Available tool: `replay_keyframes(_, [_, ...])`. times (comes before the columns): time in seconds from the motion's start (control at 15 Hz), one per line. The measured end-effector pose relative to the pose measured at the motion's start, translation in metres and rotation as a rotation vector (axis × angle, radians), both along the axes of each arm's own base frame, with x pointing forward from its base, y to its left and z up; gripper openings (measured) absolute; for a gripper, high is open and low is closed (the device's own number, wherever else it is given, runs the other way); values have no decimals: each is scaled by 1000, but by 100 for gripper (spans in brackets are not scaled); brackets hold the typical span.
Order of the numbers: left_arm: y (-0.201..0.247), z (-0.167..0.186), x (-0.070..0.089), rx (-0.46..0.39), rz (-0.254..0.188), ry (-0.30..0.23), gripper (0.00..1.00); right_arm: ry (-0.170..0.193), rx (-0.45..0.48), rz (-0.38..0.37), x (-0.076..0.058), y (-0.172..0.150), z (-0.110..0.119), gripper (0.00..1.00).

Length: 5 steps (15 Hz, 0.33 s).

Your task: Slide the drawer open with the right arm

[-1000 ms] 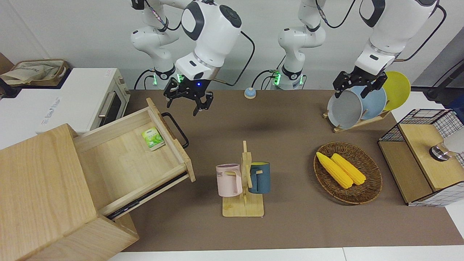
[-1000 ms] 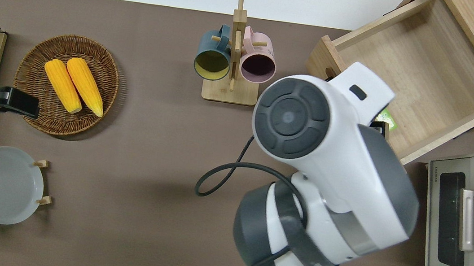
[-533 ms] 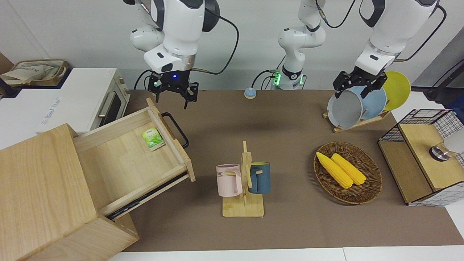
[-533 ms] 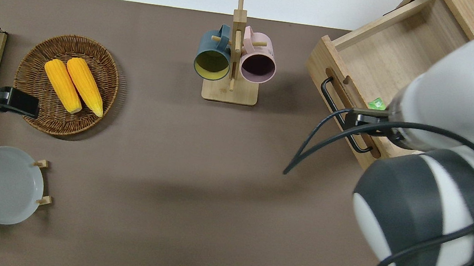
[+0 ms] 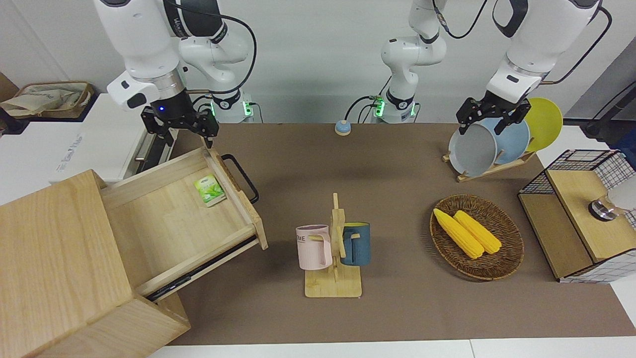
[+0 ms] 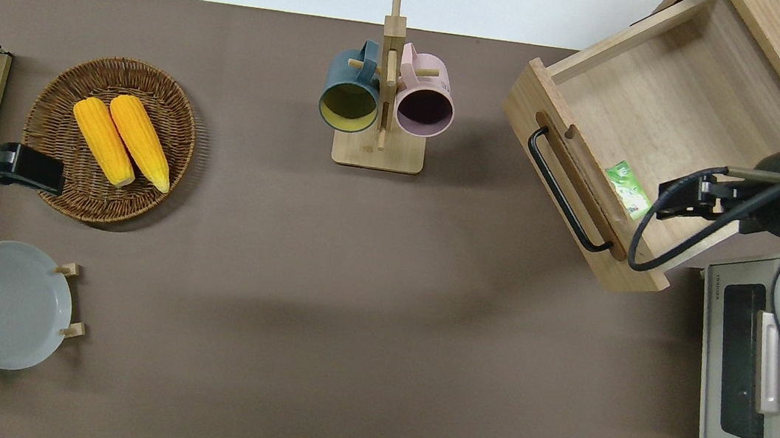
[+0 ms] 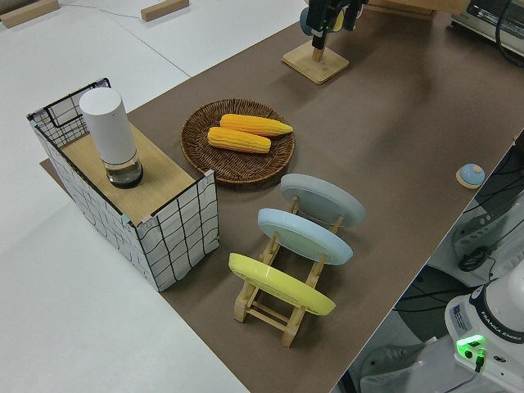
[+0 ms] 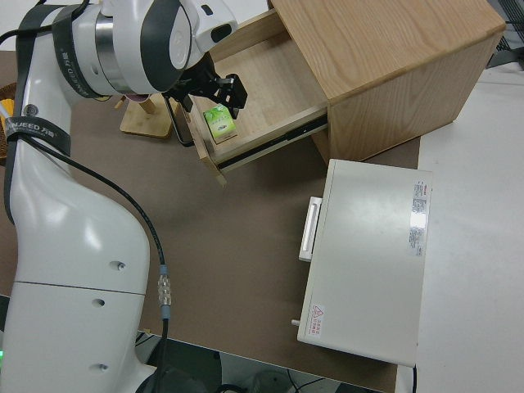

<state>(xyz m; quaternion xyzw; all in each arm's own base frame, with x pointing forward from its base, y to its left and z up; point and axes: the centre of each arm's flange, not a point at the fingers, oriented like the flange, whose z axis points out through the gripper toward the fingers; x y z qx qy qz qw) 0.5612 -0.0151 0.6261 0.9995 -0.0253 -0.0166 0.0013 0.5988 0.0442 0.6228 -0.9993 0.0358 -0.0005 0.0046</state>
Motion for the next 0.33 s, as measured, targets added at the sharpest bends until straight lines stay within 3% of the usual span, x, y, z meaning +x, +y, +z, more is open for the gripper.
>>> replay_keyframes(0.33, [0,0,0,0,0,0,100,0,7,11,1,-8,0,99])
